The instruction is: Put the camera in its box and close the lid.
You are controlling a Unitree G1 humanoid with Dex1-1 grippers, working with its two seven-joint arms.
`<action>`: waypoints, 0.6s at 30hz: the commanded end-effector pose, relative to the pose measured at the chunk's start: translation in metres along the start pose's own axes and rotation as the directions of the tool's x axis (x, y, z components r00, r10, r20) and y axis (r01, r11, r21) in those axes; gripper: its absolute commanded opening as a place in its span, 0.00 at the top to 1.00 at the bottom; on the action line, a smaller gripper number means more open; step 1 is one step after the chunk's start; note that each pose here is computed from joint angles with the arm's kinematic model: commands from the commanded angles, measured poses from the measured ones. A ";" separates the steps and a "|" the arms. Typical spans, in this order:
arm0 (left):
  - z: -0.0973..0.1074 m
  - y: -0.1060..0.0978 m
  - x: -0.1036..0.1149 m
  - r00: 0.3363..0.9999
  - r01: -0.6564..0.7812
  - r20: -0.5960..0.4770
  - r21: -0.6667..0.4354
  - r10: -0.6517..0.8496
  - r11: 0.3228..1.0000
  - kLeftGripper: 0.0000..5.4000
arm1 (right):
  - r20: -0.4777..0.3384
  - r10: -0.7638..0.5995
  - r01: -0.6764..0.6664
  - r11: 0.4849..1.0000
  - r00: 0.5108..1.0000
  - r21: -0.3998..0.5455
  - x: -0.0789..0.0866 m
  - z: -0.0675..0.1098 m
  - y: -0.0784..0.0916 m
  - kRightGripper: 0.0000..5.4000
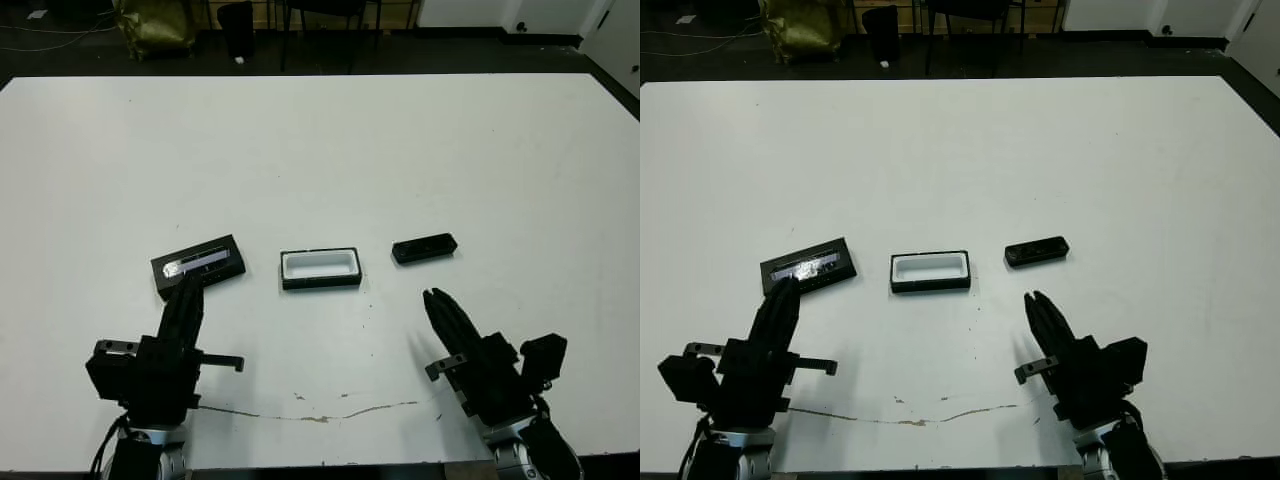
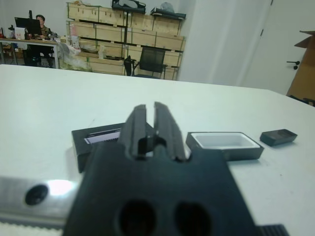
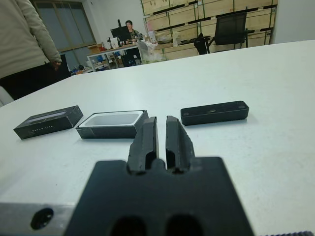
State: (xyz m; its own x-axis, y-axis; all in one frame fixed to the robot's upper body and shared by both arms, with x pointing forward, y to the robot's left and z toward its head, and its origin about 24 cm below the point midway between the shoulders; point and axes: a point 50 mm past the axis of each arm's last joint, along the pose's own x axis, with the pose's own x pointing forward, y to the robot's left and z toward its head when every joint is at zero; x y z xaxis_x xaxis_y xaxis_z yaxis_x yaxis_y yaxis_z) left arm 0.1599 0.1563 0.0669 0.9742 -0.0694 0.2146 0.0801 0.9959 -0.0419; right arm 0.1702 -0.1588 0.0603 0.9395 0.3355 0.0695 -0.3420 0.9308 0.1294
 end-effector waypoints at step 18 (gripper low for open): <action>0.005 0.028 -0.010 0.998 -0.019 -0.063 0.150 0.029 0.988 1.00 | 0.062 0.040 -0.028 0.981 0.997 -0.190 0.025 0.045 -0.036 1.00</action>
State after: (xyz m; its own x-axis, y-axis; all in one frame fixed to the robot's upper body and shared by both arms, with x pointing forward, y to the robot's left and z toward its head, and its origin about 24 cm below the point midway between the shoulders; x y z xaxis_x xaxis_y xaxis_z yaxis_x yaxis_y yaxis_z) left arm 0.1597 0.1770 0.0737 0.9756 -0.0277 0.2176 0.0195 0.9990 0.0398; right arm 0.1983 -0.1852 0.0931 0.9262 0.3524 0.1341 -0.3529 0.9354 -0.0213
